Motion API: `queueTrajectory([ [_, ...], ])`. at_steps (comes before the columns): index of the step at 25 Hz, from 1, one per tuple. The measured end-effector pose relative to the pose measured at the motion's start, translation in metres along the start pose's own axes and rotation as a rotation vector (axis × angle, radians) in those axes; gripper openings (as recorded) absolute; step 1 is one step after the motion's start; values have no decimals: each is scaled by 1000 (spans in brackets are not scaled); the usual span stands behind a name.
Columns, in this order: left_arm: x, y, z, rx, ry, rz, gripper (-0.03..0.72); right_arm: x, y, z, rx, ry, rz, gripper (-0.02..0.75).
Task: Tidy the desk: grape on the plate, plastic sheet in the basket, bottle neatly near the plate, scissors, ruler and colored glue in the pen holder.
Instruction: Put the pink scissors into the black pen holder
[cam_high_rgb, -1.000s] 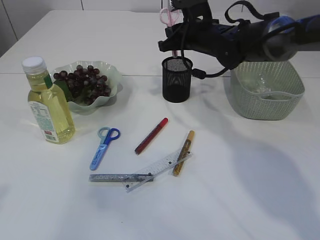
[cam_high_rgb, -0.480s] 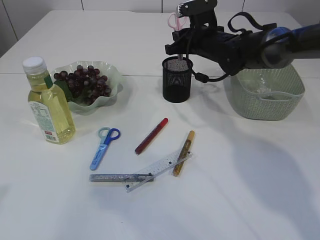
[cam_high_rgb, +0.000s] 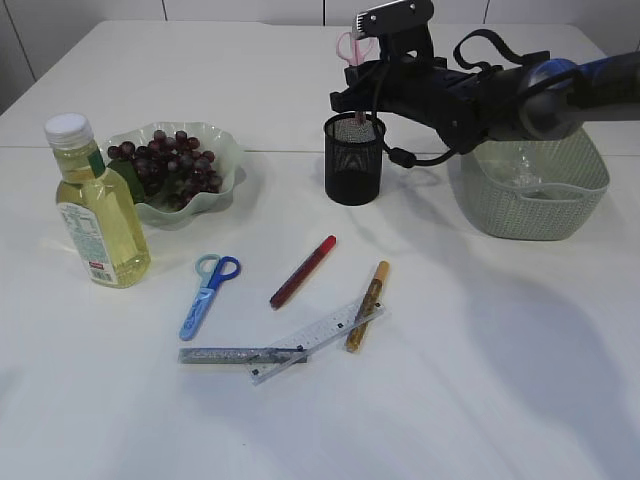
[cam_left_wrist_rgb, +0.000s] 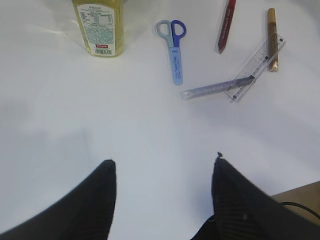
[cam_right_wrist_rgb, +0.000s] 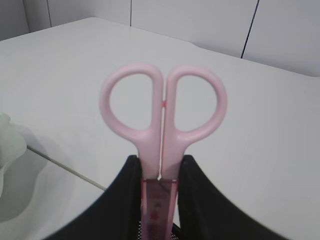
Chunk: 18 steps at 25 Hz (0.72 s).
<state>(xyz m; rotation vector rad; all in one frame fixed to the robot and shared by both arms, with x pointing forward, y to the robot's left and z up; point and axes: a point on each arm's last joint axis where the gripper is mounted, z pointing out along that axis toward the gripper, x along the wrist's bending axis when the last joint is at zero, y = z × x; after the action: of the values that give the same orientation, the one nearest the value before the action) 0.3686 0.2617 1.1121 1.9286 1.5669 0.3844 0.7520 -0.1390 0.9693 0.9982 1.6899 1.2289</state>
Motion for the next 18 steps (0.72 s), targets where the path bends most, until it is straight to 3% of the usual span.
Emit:
queueTrajectory([
  [18,0,0,0,-2,0,0,443,16,2,0,6,29,28,172],
])
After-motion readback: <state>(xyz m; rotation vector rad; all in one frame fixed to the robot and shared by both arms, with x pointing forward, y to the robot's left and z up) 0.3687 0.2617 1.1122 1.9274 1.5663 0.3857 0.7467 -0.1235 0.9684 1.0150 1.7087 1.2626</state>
